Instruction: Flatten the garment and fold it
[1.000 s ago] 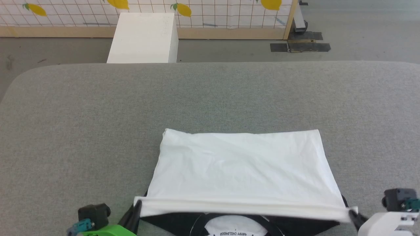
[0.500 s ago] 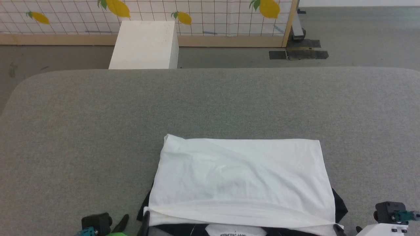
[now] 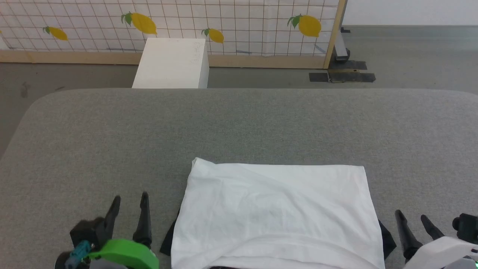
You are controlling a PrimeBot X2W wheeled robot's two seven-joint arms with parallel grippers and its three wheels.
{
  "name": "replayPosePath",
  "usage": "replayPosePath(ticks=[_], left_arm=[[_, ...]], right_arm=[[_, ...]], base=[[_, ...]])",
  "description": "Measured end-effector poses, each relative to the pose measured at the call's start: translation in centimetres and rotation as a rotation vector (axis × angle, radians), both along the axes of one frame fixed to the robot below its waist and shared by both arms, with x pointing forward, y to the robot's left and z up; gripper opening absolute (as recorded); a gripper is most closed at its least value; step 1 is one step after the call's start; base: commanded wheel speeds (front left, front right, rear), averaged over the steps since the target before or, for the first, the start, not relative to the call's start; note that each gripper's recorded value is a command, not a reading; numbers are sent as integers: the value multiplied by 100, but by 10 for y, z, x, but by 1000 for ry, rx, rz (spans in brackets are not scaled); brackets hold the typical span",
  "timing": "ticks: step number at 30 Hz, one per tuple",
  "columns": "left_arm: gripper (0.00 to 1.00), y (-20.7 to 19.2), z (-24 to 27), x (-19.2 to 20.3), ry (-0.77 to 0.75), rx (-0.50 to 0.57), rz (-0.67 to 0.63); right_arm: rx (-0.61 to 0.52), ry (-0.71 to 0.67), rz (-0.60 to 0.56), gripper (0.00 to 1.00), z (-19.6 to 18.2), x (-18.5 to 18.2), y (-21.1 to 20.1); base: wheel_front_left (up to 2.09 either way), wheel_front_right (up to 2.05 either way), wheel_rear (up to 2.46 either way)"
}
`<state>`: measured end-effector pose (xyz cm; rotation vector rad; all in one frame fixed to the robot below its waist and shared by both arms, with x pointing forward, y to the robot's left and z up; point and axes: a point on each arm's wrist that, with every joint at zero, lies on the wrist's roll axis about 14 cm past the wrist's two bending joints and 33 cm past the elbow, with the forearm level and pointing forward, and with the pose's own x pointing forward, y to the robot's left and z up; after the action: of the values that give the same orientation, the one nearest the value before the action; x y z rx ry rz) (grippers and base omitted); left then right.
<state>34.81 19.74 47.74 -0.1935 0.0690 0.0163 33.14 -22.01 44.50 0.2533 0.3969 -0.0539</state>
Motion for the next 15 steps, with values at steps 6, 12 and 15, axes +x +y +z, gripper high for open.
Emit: replayPosePath(ticks=[6, 12, 15], left_arm=[[100, -6, 26, 23, -110, 22, 2], [100, -9, 43, 35, -169, 52, 12], [100, -9, 43, 36, -173, 47, 17]], right_arm=[[53, 42, 24, 100, -21, 8, 16], [71, 238, 81, 100, -62, 9, 33], [49, 294, 110, 100, -69, 10, 38]], base=[[0, 0, 0], [0, 0, 0], [0, 0, 0]])
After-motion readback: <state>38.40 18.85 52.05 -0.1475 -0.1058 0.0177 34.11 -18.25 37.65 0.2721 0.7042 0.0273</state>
